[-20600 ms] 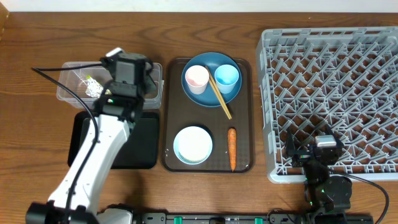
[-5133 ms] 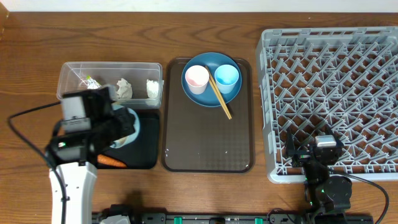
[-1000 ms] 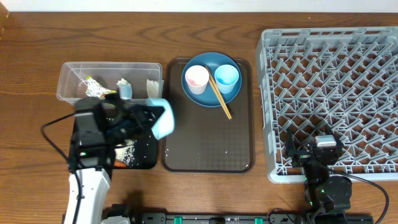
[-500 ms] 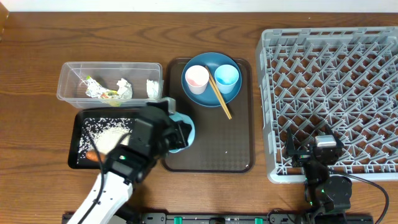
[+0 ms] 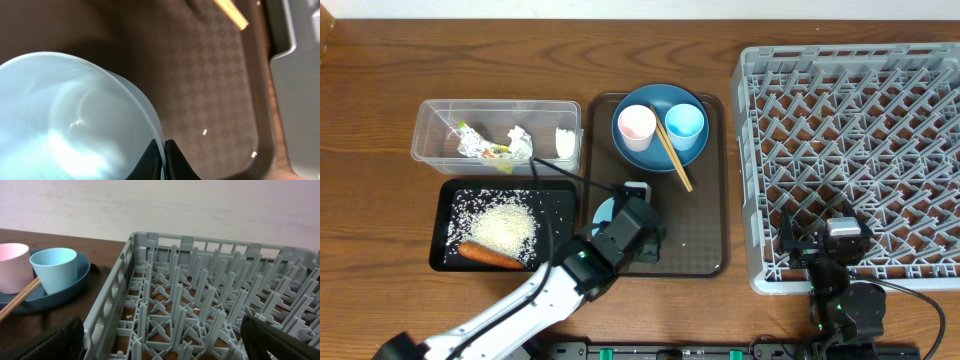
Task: Sort waste into correct bins and load items into the dishwasher rack
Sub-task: 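Carry the empty bowl right and set it on the brown tray, then release the bowl and move the left gripper up to the pink cup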
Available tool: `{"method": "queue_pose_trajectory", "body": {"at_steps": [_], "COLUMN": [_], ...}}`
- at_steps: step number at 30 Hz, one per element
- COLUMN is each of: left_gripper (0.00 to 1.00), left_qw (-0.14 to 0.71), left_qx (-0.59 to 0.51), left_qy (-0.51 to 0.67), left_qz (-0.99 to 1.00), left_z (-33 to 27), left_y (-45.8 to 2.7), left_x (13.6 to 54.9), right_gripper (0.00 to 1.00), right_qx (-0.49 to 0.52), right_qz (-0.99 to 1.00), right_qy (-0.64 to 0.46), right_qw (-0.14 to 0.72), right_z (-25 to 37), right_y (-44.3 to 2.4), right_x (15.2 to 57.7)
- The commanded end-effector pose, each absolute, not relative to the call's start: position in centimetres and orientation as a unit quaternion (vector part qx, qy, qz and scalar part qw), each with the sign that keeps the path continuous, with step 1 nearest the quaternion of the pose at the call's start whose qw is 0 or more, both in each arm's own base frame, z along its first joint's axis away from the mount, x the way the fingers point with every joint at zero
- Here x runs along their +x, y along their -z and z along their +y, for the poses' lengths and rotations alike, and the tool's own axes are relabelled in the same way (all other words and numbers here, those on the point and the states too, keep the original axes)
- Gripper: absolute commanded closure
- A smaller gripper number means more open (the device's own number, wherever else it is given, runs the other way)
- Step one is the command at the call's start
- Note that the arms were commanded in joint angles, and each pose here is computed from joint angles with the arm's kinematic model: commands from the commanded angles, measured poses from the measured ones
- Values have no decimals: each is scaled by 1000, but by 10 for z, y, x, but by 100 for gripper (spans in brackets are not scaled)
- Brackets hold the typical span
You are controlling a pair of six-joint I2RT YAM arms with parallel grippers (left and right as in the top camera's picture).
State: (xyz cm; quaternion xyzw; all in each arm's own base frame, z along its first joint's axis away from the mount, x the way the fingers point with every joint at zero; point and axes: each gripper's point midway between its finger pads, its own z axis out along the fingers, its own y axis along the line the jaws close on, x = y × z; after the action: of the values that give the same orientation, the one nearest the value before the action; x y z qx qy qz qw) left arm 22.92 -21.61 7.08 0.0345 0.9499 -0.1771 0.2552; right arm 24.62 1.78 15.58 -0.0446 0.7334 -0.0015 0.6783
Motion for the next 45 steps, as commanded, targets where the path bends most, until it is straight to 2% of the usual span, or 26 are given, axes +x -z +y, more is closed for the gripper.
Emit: {"method": "queue_pose_trajectory", "body": {"at_steps": [1, 5, 12, 17, 19, 21, 26, 34, 41, 45], "left_gripper": [94, 92, 67, 59, 58, 52, 51, 51, 50, 41], "left_qw": [277, 272, 259, 272, 287, 304, 320, 330, 292, 281], "left_qx": [37, 38, 47, 50, 55, 65, 50, 9, -59, -70], "left_qy": [162, 159, 187, 197, 208, 218, 224, 163, 101, 85], "left_qz": [946, 948, 946, 941, 934, 925, 919, 930, 949, 953], "left_z": [-220, -220, -230, -235, -239, -244, -243, -190, -127, -110], "left_y": [-75, -71, -73, -81, -93, -110, -158, -226, -215, -210], "left_x": [240, 239, 235, 239, 244, 248, 263, 303, 314, 314], "right_gripper": [1, 1, 1, 1, 1, 1, 1, 1, 1, 1], "right_qx": [-56, -56, -56, -56, -56, -56, -56, -56, -56, -56], "right_qz": [735, 735, 735, 735, 735, 735, 735, 735, 735, 735], "right_qy": [-2, -2, -2, -2, -2, -2, -2, -2, -2, -2], "right_qw": [676, 676, 676, 676, 676, 676, 676, 676, 676, 676], "right_z": [23, 23, 23, 23, 23, 23, 23, 23, 23, 23], "right_y": [-154, -154, -154, -154, -154, -154, -154, -154, -154, -154], "right_x": [246, 246, 246, 246, 246, 246, 246, 246, 246, 246]}}
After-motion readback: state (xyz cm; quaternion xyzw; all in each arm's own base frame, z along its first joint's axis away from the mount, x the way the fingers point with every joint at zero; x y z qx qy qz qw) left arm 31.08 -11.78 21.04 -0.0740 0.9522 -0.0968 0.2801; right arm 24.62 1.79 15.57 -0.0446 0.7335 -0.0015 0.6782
